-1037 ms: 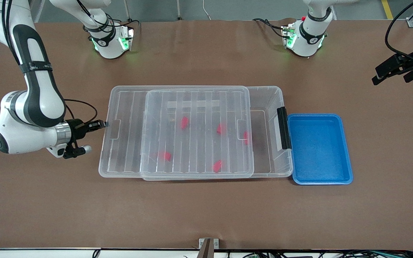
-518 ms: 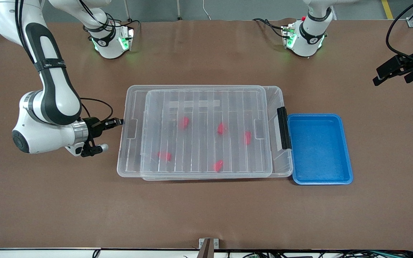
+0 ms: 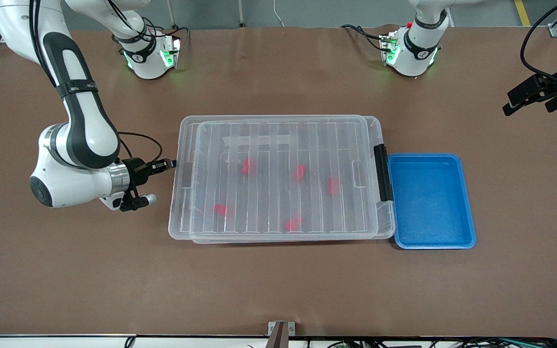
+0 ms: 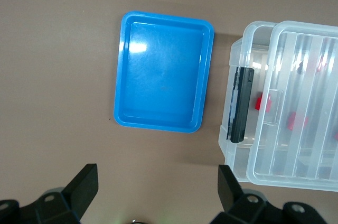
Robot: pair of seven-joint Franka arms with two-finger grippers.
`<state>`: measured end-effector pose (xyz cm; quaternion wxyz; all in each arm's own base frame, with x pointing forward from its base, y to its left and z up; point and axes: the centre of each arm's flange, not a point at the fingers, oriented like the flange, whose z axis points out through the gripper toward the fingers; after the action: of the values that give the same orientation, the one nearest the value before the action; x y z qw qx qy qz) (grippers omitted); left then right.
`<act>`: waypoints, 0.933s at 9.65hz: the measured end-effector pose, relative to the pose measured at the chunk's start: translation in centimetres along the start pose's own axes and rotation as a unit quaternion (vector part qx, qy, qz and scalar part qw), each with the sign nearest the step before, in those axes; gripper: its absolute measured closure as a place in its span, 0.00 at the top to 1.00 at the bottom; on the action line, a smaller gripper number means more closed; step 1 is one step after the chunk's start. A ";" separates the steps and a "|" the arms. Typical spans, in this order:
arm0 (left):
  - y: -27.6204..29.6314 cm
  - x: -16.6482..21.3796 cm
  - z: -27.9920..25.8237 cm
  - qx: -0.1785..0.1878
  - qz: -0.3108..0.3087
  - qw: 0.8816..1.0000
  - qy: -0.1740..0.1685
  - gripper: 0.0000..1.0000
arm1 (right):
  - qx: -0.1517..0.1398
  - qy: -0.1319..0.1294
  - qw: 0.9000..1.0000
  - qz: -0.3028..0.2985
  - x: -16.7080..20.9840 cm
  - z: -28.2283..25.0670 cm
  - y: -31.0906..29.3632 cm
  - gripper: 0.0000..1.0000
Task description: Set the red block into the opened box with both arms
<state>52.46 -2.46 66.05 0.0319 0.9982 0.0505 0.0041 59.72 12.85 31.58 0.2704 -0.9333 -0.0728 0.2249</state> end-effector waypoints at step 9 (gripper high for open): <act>0.7 -0.1 -0.3 0.007 0.013 1.000 0.005 1.00 | -0.170 0.200 0.947 0.185 -16.7 -27.7 2.2 1.00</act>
<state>52.40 -3.10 66.43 0.0243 0.9989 0.0382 0.0089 57.62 -6.42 57.63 0.0700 -0.9883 0.1196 0.0638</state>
